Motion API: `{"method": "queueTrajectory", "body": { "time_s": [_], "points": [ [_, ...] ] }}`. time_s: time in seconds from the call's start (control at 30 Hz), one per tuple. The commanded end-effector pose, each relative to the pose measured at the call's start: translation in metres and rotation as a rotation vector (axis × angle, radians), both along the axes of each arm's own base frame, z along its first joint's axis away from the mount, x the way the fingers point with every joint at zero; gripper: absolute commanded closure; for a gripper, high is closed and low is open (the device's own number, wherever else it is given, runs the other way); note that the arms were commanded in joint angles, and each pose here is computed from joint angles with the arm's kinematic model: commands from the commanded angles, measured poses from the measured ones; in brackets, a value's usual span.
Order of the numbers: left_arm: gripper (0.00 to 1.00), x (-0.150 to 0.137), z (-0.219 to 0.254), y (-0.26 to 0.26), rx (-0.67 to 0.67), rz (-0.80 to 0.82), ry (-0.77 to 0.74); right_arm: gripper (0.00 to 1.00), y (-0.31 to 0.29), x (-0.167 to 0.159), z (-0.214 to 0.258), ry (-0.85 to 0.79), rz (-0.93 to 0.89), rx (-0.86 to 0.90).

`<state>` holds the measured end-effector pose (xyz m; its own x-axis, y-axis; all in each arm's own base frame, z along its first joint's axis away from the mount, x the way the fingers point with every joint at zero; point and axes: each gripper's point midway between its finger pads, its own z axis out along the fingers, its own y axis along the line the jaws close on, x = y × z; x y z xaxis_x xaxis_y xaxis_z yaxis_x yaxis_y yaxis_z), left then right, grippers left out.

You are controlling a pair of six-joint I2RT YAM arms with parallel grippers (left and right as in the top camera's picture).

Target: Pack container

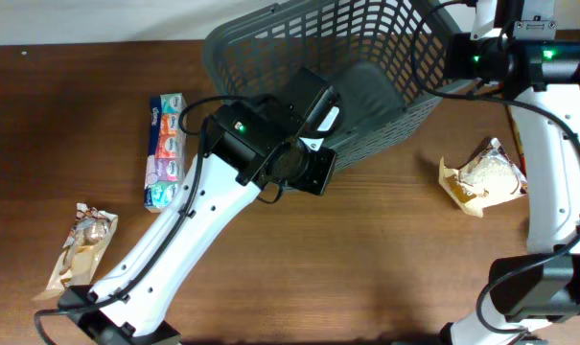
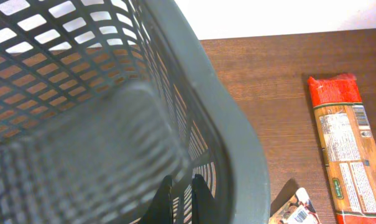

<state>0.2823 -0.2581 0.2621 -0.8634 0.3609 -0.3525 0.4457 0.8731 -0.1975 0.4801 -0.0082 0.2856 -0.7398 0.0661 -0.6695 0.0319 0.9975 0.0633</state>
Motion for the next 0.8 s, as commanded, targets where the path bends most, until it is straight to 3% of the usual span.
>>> {"method": "queueTrajectory", "body": {
  "time_s": [0.0, 0.77],
  "points": [
    [0.98, 0.003, 0.006, -0.001, -0.009, 0.012, -0.021, 0.96, 0.003, 0.006, -0.006, 0.01, 0.011, -0.011],
    [0.98, 0.014, 0.001, 0.008, 0.052, 0.043, -0.056, 0.96, 0.006, 0.001, -0.024, 0.078, 0.023, 0.004]
  ]
}}
